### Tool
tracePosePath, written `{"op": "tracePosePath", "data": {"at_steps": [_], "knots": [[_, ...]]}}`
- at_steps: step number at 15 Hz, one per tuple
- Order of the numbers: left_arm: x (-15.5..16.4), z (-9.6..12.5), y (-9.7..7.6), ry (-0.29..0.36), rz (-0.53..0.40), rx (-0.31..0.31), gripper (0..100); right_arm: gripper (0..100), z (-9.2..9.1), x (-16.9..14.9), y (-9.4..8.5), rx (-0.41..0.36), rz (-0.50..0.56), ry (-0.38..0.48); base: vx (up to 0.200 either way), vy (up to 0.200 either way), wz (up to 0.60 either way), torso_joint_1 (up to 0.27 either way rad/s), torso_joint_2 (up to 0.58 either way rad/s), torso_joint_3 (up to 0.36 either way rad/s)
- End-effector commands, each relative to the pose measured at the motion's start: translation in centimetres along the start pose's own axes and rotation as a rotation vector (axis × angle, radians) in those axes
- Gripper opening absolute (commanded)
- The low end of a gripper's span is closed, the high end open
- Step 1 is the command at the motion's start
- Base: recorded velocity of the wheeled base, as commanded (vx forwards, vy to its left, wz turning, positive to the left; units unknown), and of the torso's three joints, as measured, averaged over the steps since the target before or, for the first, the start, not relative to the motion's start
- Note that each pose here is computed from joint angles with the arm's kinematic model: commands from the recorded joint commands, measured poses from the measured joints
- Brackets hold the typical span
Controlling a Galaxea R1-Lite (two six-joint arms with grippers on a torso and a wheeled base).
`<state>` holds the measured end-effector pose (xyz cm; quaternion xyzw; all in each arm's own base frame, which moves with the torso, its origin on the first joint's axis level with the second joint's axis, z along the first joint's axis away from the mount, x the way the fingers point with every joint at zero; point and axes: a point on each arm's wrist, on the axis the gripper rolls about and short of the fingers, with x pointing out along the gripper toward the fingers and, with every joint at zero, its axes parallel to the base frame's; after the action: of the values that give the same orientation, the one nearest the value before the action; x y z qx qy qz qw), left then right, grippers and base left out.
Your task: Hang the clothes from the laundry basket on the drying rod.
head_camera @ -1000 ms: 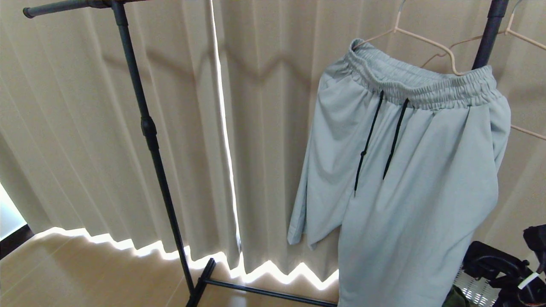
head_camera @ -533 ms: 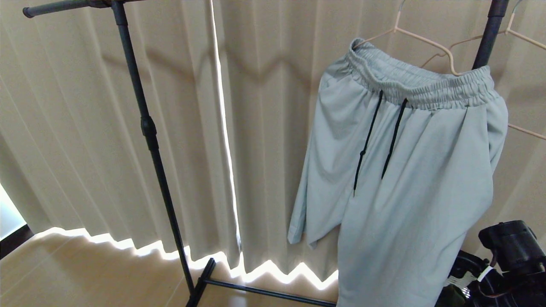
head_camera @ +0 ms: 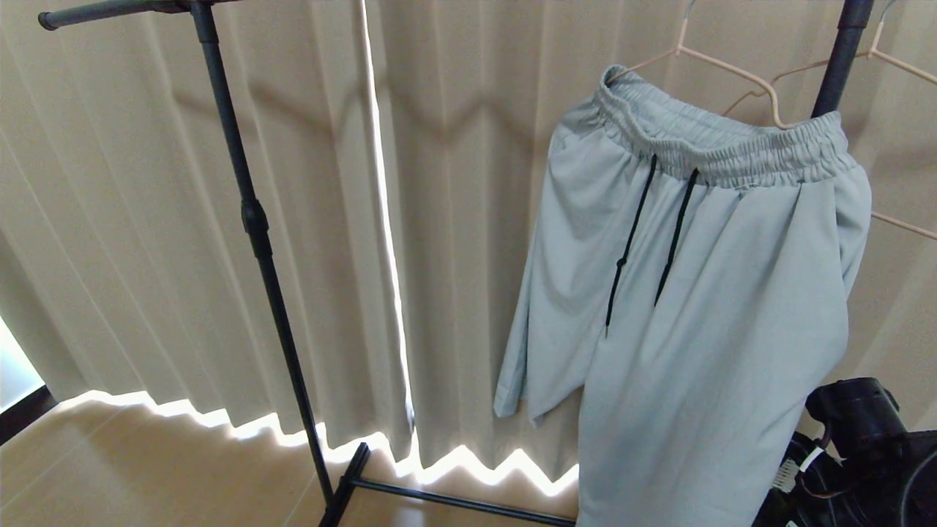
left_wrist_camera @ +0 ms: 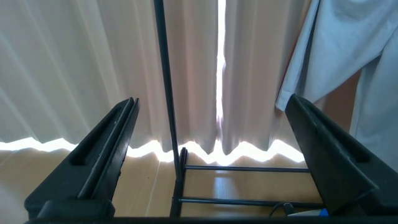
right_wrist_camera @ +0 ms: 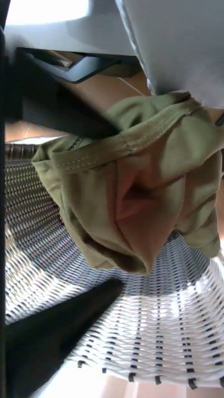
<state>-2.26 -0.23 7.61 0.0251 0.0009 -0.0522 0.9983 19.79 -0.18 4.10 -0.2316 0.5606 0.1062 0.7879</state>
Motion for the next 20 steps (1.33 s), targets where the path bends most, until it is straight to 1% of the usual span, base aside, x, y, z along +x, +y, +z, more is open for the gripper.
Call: {"op": "tracePosePath", "data": {"at_steps": [1,2,4,6,7,10,11,12,14,15,16,18,20], "knots": [[0.0,0.0,0.0,0.002,0.0,0.0,100,0,0.0,-0.1,0.0,0.002,0.001,-0.003,0.0,0.0,0.0,0.0,0.0,0.0],[0.0,0.0,0.0,0.002,0.0,0.0,100,0,0.0,-0.2,0.0,0.002,-0.001,-0.009,0.0,0.0,0.0,0.0,0.0,0.0],[0.0,0.0,0.0,0.002,0.0,-0.002,100,0,-0.1,-1.1,-0.1,0.01,-0.025,-0.062,0.0,0.0,0.0,0.0,0.0,0.0],[0.0,0.0,0.0,0.002,0.0,-0.003,100,0,-1.1,-3.7,0.2,0.023,-0.078,-0.164,0.0,0.0,0.0,0.0,0.0,0.0],[0.0,0.0,0.0,0.002,0.0,-0.002,100,0,-1.5,-4.3,0.4,0.026,-0.09,-0.187,0.0,0.0,0.0,0.0,0.0,0.0],[0.0,0.0,0.0,0.002,-0.001,-0.003,100,0,-4.2,-9.1,1.3,0.05,-0.236,-0.404,0.0,0.0,0.0,0.0,0.0,0.0],[0.0,0.0,0.0,0.002,-0.001,-0.003,100,0,-5.3,-10.4,1.5,0.074,-0.29,-0.479,0.0,0.0,0.0,0.0,0.0,0.0],[0.0,0.0,0.0,0.002,-0.001,-0.003,100,0,-5.9,-11.1,1.7,0.087,-0.323,-0.517,0.0,0.0,0.0,0.0,0.0,0.0],[0.0,0.0,0.0,0.002,-0.001,-0.003,100,0,-6.9,-11.5,2.0,0.103,-0.354,-0.546,0.0,0.0,0.0,0.0,0.0,0.0],[0.0,0.0,0.0,0.002,-0.001,-0.005,100,0,-7.2,-11.5,2.2,0.101,-0.357,-0.549,0.0,0.0,0.0,0.0,0.0,0.0],[0.0,0.0,0.0,0.002,-0.001,-0.005,100,0,-7.6,-11.6,2.4,0.081,-0.375,-0.559,0.0,0.0,0.0,0.0,0.0,0.0],[0.0,0.0,0.0,0.002,-0.001,-0.008,100,0,-7.7,-11.9,2.5,0.046,-0.396,-0.57,0.0,0.0,0.0,0.0,0.0,0.0],[0.0,0.0,0.0,0.002,-0.001,-0.008,100,0,-7.7,-12.1,2.4,0.047,-0.402,-0.579,0.0,0.0,0.0,0.0,0.0,0.0]]}}
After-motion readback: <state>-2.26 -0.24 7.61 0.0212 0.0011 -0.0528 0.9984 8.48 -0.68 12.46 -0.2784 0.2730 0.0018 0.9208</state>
